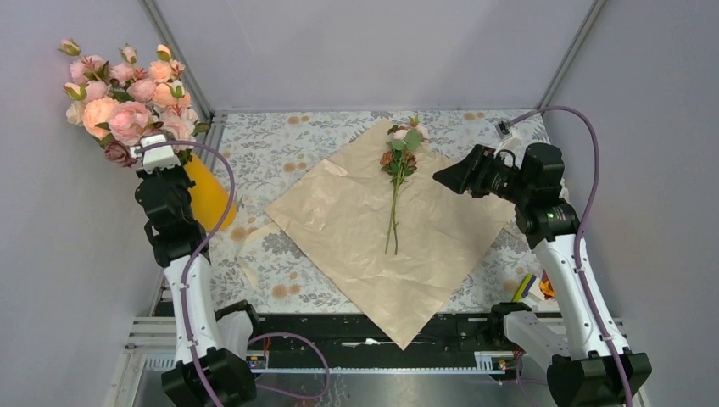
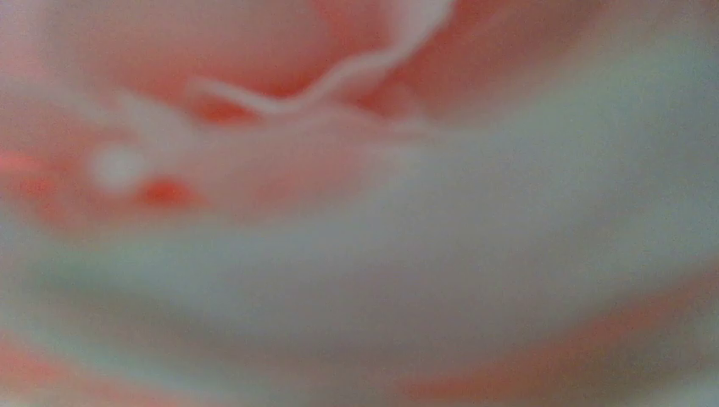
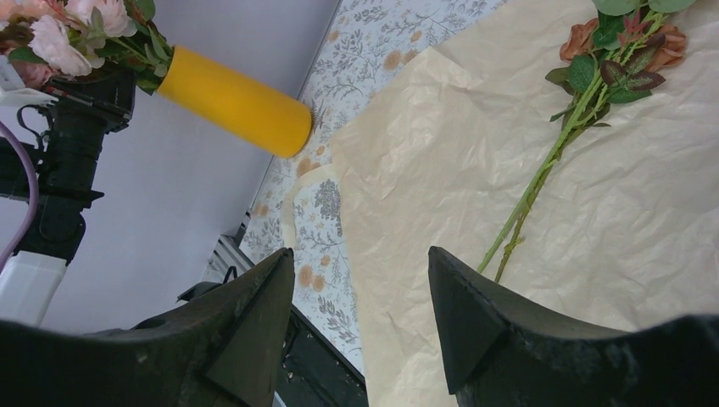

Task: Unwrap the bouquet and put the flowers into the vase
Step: Insert the fake flower into the vase.

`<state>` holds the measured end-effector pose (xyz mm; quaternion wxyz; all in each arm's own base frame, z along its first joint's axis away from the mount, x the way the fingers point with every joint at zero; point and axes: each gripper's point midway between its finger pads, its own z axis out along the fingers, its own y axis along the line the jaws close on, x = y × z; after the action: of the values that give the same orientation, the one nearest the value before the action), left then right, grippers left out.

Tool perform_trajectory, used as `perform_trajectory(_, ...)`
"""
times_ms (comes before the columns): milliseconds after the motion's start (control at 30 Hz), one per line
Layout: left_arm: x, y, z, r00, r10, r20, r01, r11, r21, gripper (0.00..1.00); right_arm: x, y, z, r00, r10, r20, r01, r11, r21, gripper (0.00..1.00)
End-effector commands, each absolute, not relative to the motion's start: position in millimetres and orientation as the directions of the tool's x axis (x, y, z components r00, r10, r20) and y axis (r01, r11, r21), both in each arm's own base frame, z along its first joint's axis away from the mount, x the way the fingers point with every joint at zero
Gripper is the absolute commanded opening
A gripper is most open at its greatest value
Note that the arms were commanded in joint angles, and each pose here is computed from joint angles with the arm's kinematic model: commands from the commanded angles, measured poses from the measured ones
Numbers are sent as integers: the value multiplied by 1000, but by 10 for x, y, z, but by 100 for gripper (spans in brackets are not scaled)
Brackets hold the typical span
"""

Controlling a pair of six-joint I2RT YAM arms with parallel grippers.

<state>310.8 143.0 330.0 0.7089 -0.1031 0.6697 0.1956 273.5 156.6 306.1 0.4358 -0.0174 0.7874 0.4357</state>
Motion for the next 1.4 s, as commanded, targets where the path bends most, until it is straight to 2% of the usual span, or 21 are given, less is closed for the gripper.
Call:
perform_trajectory(0,3089,1449,3160,-19,97,-995,-416,904,96,1,2668,1589,3156,-586,329,-741,-474,602,642,66)
perform_trajectory(133,3054,1377,3285,4,93,-996,-393,916,85,9,2654,1592,3147,-587,326,-741,-478,600,642,66)
perform_trajectory(300,3032,1234,3505,43,82,-996,-336,940,63,26,2648,1610,3169,-593,323,-737,-483,590,647,66)
perform_trajectory(433,2996,1232,3646,69,83,-994,-347,936,54,43,2635,1612,3217,-586,326,-741,-490,587,645,66)
perform_trajectory(567,2964,1186,3797,107,83,-991,-336,941,43,54,2633,1617,3229,-590,326,-738,-489,583,648,66)
perform_trajectory(733,2915,1140,3944,134,83,-988,-330,943,34,63,2617,1619,3238,-590,326,-738,-491,581,649,66)
perform_trajectory(833,2895,1141,4034,163,94,-982,-339,940,34,64,2615,1618,3237,-590,325,-739,-491,581,649,66)
perform_trajectory(900,2911,1152,4079,185,103,-977,-341,939,35,58,2617,1619,3232,-591,325,-738,-491,581,649,66)
perform_trajectory(1300,3050,1272,3618,145,91,-985,-370,929,32,1,2626,1623,3183,-601,321,-732,-485,581,653,66)
perform_trajectory(1367,3055,1291,3508,132,79,-988,-378,926,24,0,2622,1625,3180,-602,320,-732,-487,579,654,66)
